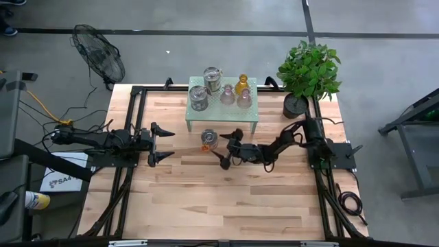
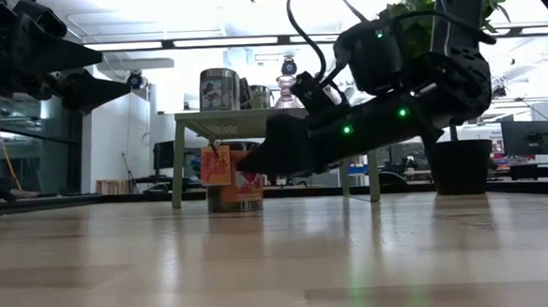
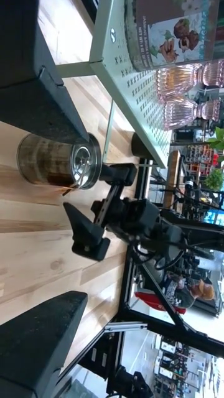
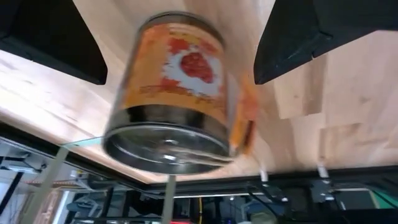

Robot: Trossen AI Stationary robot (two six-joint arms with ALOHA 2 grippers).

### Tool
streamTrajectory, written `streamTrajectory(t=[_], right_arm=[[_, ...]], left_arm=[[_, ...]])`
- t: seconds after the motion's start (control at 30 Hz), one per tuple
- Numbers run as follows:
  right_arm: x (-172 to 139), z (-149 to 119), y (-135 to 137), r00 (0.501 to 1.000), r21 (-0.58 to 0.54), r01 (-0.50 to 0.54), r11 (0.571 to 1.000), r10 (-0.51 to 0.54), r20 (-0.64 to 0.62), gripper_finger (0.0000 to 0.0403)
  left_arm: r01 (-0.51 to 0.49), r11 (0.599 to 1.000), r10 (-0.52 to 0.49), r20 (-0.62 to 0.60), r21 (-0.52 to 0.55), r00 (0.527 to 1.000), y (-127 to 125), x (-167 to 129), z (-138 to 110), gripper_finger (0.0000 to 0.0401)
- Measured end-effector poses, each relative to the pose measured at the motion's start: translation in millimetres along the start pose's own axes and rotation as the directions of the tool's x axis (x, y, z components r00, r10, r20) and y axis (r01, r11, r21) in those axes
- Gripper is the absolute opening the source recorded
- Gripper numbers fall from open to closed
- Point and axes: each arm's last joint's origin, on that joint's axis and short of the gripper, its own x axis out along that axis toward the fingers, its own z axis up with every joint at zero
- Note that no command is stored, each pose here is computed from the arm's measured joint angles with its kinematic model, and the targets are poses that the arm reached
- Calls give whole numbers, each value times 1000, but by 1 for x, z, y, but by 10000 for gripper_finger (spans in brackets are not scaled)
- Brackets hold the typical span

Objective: Pick & Place candle stick holders
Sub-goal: Put the orange scented candle on the shelf

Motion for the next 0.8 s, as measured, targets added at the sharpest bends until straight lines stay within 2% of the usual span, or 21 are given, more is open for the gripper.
streamTrajectory(t=[0.37,0.53,0.8], right_arm=[[13,10,-2,998,-32,-53,998,54,24,400],[16,8,-7,998,-39,-57,998,57,6,400],[39,-3,-4,991,-52,-95,994,99,87,400]], left_arm=[[0,1000,0,0,0,1000,0,0,0,399],[0,1000,0,-1,0,1000,0,0,0,399],[0,1000,0,-1,0,1000,0,0,0,399]])
